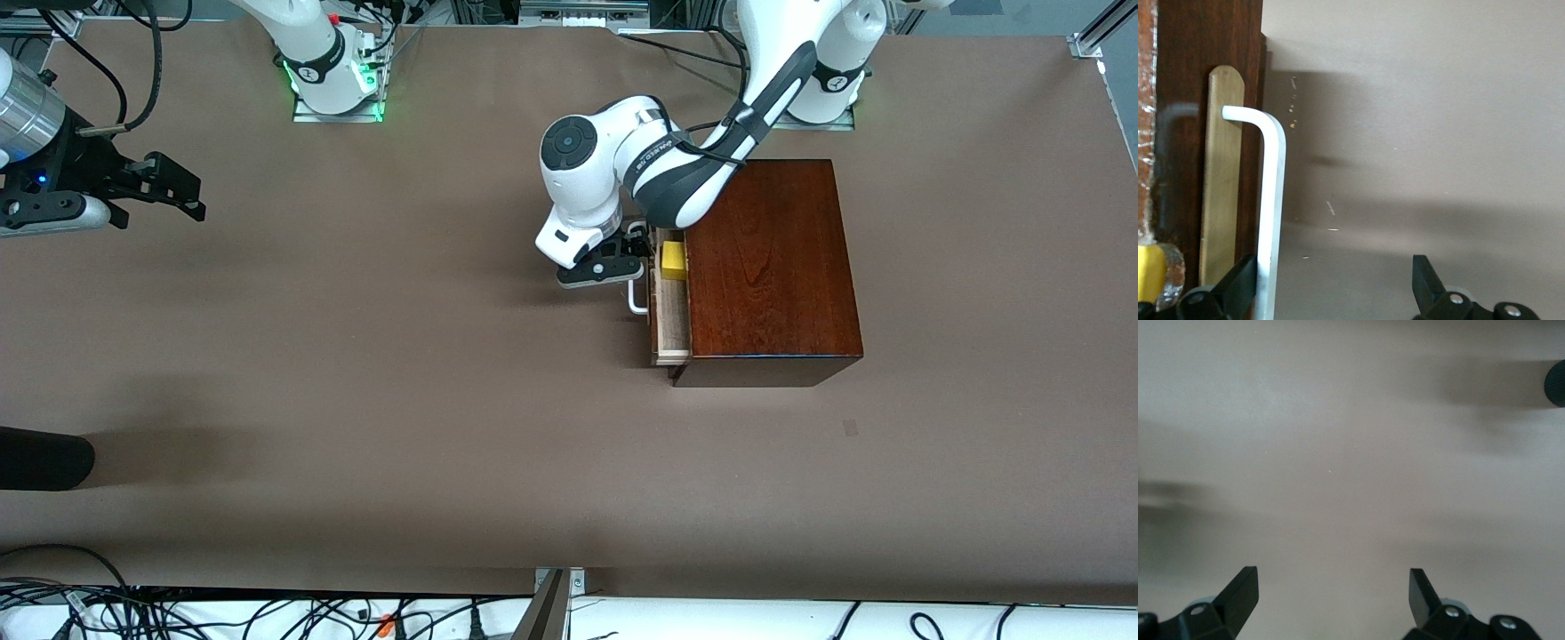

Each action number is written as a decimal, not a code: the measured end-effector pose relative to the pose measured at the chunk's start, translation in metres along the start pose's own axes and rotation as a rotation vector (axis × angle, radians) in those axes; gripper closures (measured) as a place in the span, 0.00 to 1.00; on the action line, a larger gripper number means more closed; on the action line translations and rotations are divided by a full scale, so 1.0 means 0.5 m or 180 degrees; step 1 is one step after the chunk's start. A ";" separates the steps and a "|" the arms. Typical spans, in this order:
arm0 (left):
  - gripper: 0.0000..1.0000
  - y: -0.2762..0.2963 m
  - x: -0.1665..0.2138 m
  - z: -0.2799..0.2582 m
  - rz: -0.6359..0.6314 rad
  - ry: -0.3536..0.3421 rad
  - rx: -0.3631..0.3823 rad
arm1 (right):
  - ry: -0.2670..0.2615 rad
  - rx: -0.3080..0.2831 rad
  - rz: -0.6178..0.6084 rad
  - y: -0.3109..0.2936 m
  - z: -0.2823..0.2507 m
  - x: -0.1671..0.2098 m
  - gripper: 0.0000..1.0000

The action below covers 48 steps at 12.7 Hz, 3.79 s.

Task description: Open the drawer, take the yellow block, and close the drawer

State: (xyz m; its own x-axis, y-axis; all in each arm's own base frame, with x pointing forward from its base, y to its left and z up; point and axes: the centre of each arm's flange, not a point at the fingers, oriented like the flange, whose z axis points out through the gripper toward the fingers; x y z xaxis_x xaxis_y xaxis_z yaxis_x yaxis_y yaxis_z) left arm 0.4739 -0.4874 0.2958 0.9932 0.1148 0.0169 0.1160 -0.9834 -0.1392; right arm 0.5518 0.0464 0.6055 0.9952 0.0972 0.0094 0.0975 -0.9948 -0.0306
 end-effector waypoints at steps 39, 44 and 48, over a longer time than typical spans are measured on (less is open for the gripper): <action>0.00 -0.875 0.350 -0.470 0.0785 -0.0463 -0.0567 | -0.0116 0.0148 -0.0869 -0.310 0.041 -0.018 0.00; 0.00 -0.934 0.305 -0.460 0.0569 -0.0073 -0.0626 | -0.0019 0.0184 -0.1798 -0.648 0.118 -0.085 0.00; 0.00 -0.968 0.279 -0.451 0.0169 -0.0074 -0.0587 | 0.0220 0.0133 -0.2734 -0.888 0.180 -0.135 0.00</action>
State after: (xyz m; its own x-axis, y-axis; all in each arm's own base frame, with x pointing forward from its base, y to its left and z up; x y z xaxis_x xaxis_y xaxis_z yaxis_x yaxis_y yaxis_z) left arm 0.5562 -0.0270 0.5887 0.9980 0.0632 -0.0090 0.0636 -0.9970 0.0447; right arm 0.4419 0.4844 0.5285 0.5740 0.8119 0.1067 0.8177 -0.5753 -0.0217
